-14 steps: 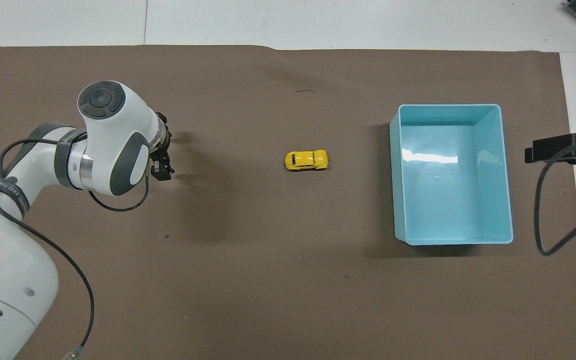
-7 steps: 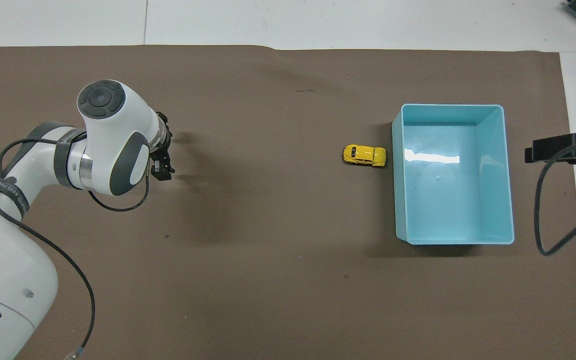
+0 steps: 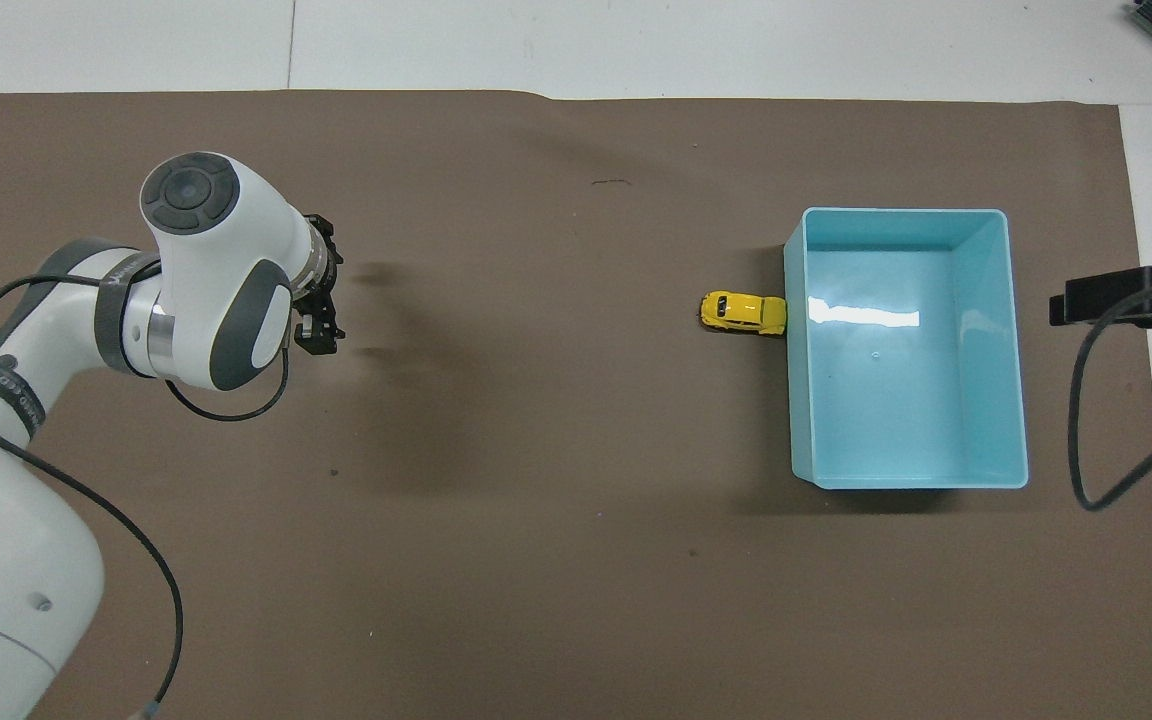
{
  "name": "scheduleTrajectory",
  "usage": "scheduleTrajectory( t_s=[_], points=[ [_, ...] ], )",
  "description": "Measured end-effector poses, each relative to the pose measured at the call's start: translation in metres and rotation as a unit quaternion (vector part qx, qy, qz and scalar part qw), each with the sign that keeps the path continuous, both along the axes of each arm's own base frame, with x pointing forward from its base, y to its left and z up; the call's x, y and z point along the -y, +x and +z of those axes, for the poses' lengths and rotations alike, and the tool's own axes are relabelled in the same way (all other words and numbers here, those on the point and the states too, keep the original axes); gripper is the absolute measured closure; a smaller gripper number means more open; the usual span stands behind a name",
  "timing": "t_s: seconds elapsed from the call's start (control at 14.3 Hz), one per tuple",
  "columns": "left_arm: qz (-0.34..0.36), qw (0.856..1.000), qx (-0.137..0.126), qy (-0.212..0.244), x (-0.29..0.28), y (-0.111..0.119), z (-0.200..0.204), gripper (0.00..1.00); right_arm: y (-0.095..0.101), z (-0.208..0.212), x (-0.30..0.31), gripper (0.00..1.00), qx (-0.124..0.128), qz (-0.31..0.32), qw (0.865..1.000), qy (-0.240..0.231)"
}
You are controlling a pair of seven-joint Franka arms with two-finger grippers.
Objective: Wind up and store yellow beetle car
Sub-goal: 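Retract the left gripper while the right gripper reaches over the box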
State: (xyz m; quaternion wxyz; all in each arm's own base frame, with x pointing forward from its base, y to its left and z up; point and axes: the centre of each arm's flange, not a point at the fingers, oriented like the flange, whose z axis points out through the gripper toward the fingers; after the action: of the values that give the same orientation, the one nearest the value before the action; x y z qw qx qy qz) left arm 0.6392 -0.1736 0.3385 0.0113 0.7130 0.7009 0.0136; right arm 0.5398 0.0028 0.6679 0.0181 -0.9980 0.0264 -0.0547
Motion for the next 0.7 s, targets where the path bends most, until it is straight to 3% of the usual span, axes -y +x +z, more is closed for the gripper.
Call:
scheduleTrajectory(
  t_s=[0.7],
  points=[
    [-0.135,0.990,0.029,0.008,-0.010,-0.009,0.074,0.00,-0.001,0.001,-0.013,0.00,0.000,0.015,1.000,-0.001]
  ],
)
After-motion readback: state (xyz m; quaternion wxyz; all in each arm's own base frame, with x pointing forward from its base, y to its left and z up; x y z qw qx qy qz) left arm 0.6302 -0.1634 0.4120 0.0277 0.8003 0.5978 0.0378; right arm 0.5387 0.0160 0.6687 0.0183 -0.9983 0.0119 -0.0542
